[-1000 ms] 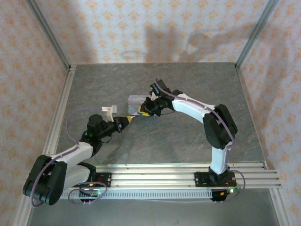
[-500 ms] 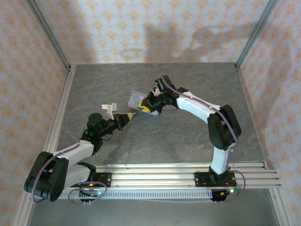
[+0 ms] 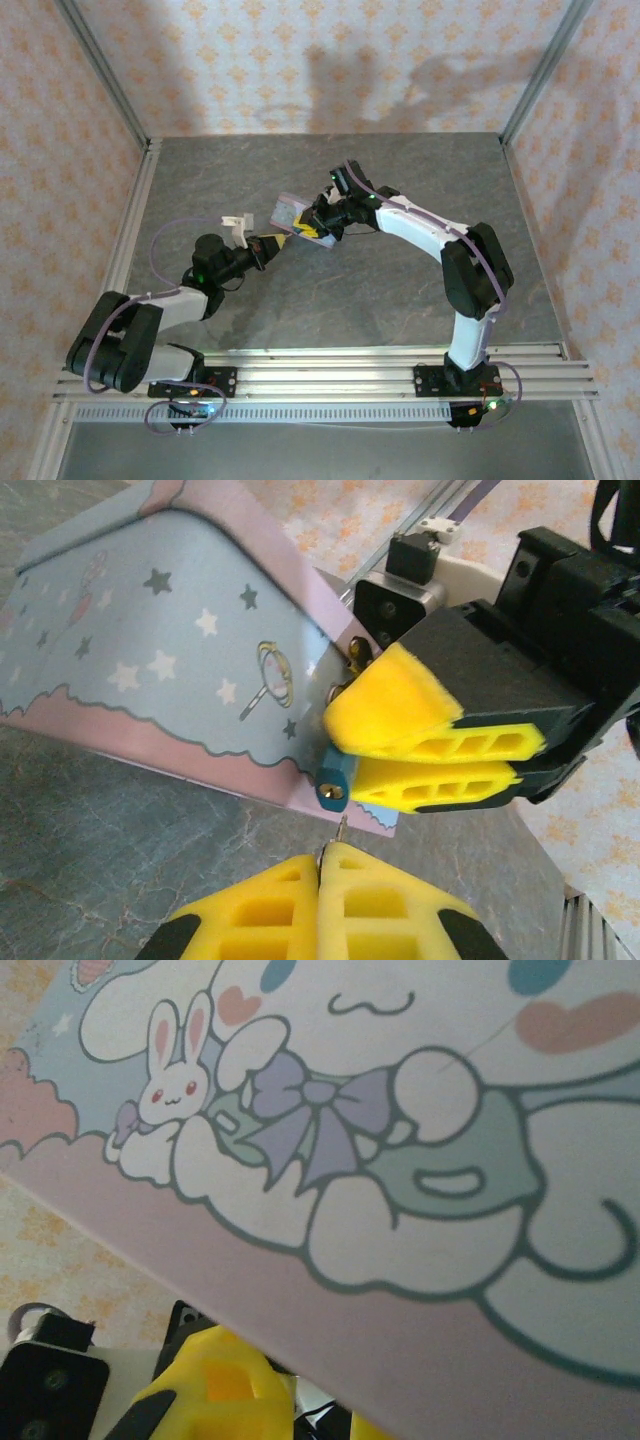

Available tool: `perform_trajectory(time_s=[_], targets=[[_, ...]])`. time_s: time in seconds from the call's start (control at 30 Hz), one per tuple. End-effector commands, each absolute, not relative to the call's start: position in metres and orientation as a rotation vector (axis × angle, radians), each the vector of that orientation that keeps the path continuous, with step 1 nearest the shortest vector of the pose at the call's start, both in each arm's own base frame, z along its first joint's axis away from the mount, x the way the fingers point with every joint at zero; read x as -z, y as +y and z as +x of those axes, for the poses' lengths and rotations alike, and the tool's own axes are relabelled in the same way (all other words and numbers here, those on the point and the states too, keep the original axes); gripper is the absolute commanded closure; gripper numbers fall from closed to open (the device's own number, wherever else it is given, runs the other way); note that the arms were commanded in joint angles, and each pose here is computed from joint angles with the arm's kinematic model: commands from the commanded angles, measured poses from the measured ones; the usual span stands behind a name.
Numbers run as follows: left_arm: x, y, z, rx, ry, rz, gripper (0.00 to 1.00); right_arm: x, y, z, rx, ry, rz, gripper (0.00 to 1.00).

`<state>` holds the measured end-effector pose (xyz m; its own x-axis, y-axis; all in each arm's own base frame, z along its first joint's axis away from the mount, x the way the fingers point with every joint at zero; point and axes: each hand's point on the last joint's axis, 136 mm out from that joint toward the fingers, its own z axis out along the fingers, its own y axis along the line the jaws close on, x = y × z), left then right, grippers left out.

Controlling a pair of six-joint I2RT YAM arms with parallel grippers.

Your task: Unlock a padlock with a key

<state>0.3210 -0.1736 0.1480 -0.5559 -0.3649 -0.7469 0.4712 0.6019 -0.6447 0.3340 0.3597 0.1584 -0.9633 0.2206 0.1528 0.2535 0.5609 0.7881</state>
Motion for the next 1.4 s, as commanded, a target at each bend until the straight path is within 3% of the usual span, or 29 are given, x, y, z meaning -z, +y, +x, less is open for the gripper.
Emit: perform_trajectory(time_s=[0.0,0.87,1.37], targets=[[-0.174,-0.176,0.33,1.082,1.741,0.144,1.0,-0.186,0.362,0.338,1.52,-2.72,-0.397,1.0],[-0.171,-0.182,0.342,1.129,1.73,0.12,1.0,-0.187,0.364,0.341,1.556,-2.671,-0.447,1.0],[-0.168,-0.188,0.342,1.023,1.739,0.152,1.0,-0.184,0.367,0.339,1.584,-2.607,-0.48,1.0]])
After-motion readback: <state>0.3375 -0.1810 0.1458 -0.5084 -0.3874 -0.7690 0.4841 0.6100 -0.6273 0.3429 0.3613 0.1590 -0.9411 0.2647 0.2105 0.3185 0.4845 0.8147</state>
